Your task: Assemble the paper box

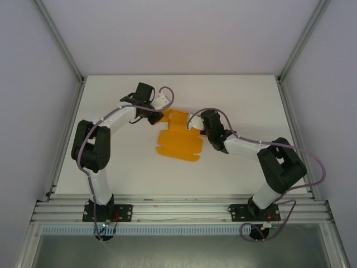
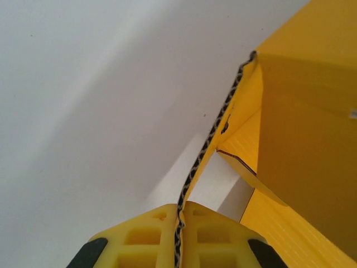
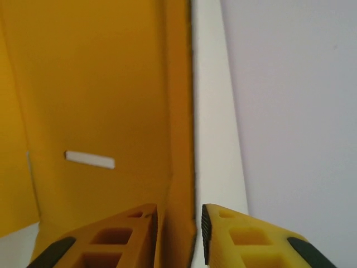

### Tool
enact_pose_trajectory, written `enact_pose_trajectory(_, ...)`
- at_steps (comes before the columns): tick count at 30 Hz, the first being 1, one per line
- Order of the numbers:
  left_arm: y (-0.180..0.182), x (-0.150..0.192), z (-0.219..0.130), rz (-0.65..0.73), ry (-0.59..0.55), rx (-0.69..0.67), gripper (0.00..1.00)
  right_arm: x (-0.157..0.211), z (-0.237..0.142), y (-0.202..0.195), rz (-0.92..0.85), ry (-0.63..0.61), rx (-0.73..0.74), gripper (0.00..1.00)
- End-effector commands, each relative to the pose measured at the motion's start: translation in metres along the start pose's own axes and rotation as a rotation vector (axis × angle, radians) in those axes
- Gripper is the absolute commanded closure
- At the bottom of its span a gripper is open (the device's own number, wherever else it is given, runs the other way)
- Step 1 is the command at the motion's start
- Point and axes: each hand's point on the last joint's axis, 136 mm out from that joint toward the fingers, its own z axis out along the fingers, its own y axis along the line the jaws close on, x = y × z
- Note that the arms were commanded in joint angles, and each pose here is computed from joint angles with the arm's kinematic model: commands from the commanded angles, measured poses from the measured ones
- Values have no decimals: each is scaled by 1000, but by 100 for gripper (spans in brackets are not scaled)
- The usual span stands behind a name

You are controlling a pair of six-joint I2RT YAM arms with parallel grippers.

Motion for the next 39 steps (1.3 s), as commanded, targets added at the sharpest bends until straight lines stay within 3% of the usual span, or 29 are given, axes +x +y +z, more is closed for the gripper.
enact_pose_trajectory(1, -1, 1, 0, 60, 14, -40, 100, -3, -1, 1, 25, -3, -39, 74)
enact_pose_trajectory(11, -12, -4, -1, 74, -3, -39, 100, -10, 11, 2, 34, -17, -36, 87)
enact_pose_trajectory(20, -22, -7, -4, 80, -17, -7, 100, -26, 10, 9, 73, -85, -137, 82)
enact_pose_trajectory(27, -26, -10, -8, 81, -34, 3, 100, -21, 15, 12, 38, -48, -171, 82)
enact_pose_trajectory(29, -27, -9, -8, 78, -30, 10, 100, -22, 17, 11, 58, -56, -179, 75)
enact_pose_trajectory(31, -27, -7, -8, 74, -23, 4, 100, -21, 17, 7, 84, -62, -186, 74)
enact_pose_trajectory(34, -28, -7, -10, 72, -25, 9, 100, -20, 19, 4, 84, -60, -178, 81)
enact_pose_trajectory(38, -28, -7, -10, 65, -26, 6, 100, -18, 21, -1, 64, -60, -132, 100)
enact_pose_trajectory(39, -27, -6, -9, 51, -22, 0, 100, -17, 22, -3, 56, -56, -110, 100)
